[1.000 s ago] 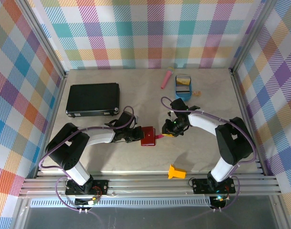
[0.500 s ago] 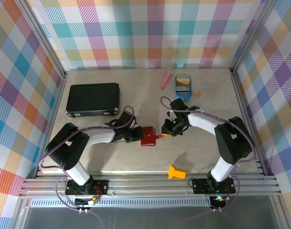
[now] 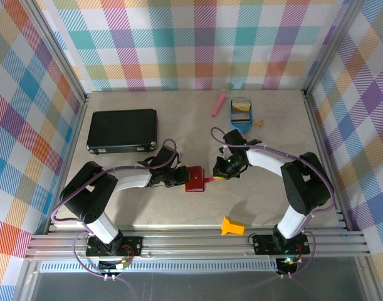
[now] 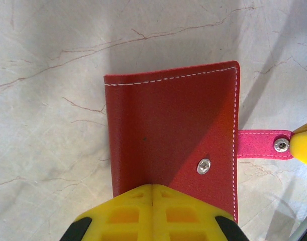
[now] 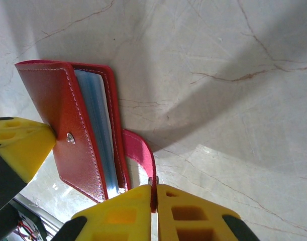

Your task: Put the credit cards into the card holder

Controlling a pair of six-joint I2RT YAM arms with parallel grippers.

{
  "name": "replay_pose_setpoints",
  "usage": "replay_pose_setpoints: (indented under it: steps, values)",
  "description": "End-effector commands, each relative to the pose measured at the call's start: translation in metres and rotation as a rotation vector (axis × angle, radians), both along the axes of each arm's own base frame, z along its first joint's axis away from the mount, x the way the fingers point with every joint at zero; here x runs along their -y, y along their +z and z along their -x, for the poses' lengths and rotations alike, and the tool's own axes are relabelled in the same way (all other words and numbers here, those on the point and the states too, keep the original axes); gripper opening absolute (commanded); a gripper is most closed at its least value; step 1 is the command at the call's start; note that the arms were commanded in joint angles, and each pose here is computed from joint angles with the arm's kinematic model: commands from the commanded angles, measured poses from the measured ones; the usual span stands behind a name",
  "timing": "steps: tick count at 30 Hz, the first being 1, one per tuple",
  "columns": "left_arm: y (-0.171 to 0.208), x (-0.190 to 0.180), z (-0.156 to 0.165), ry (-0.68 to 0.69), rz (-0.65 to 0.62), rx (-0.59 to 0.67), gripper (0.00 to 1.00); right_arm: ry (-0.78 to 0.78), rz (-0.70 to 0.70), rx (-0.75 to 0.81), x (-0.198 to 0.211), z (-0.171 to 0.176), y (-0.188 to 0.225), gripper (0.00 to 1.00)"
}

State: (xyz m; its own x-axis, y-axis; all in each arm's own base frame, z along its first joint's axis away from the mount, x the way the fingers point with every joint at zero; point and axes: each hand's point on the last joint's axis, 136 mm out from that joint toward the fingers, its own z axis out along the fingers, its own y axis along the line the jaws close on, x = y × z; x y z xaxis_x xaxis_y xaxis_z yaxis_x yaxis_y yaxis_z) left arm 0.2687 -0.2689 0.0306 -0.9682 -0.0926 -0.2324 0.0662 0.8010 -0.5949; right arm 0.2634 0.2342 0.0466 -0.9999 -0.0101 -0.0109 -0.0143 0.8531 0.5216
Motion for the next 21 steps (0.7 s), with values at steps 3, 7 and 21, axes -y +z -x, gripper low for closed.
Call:
replay_pose_setpoints:
  steps: [3,7,21]
  values:
    - [-0.018,-0.009,0.013,-0.015,-0.079,-0.047,0.00,0.012,-0.020,0.007,-0.001,0.002,0.004,0.03]
    - [-0.018,-0.009,0.013,-0.021,-0.081,-0.047,0.00,0.021,-0.038,0.031,-0.004,0.001,0.012,0.00]
    - [-0.014,-0.004,0.012,-0.045,-0.058,-0.035,0.00,0.106,-0.126,0.086,-0.040,-0.004,0.035,0.00]
